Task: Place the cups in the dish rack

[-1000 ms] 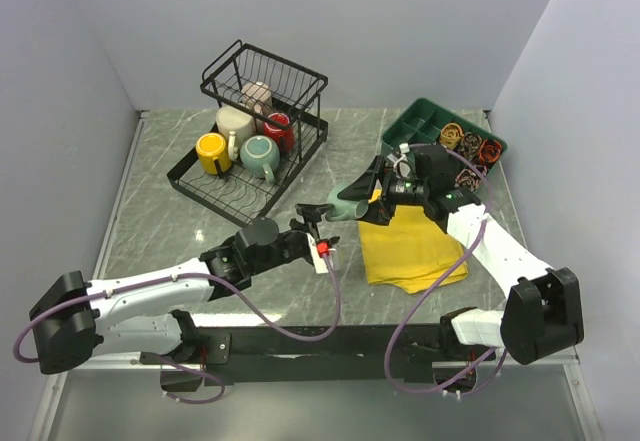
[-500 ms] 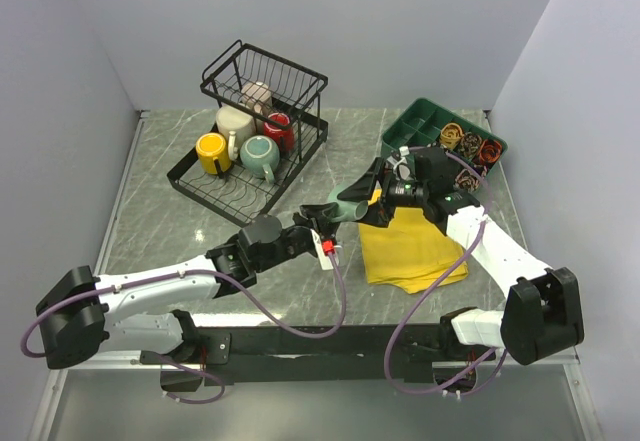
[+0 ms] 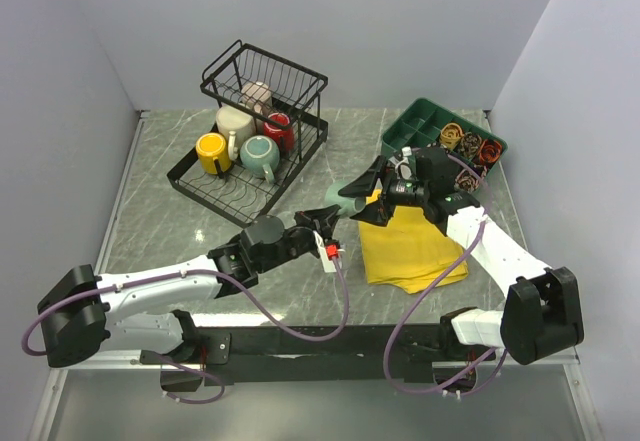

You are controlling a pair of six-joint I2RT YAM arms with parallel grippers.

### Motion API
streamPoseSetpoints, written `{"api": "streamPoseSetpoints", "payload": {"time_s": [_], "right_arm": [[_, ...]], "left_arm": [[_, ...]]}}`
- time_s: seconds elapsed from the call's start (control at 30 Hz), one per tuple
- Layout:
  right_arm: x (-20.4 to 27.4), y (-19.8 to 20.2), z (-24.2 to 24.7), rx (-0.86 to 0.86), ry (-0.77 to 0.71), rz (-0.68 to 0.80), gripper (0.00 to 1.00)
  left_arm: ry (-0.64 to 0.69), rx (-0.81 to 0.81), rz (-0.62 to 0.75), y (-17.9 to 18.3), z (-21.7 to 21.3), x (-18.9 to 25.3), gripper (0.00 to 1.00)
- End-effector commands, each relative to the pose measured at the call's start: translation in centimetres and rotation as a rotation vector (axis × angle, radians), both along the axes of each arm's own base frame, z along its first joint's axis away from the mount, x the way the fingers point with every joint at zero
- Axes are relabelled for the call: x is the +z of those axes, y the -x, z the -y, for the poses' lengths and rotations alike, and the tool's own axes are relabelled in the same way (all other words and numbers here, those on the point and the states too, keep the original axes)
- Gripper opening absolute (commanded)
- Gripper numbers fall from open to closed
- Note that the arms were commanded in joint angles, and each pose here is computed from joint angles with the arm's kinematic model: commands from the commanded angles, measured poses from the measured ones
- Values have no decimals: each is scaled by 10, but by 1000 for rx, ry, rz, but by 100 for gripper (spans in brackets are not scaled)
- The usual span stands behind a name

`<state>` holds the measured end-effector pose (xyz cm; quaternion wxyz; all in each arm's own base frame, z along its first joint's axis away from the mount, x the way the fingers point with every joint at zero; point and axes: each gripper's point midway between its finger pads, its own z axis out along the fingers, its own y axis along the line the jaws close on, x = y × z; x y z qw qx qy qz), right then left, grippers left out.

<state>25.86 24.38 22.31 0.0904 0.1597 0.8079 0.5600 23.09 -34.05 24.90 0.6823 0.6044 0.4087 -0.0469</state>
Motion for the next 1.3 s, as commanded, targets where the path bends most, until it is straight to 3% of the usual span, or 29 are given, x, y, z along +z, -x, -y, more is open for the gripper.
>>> {"api": "streamPoseSetpoints", "payload": {"time_s": [0.0, 0.2, 0.43, 0.73, 0.97, 1.13, 1.23, 1.27], "right_arm": [[31, 15, -10, 122, -89, 55, 12], [21, 15, -9, 121, -75, 52, 27], [18, 16, -10, 124, -59, 76, 56], [16, 23, -7, 123, -49, 124, 80], [8, 27, -5, 108, -46, 114, 93], [8, 32, -5, 125, -60, 145, 95], [31, 37, -4, 228, -98, 367, 98], [42, 36, -3, 277, -96, 515, 98]], "left_arm": [[54, 46, 4, -10, -1, 25, 1], [160, 71, -117, -7, -11, 24, 1], [277, 126, -212, -10, -27, 28, 1], [430, 192, -311, -12, -52, 34, 1], [454, 186, -276, -8, -62, 46, 1], [437, 234, -292, -17, -70, 46, 1], [515, 297, -334, -19, -86, 46, 1], [566, 318, -376, -18, -92, 42, 1]]}}
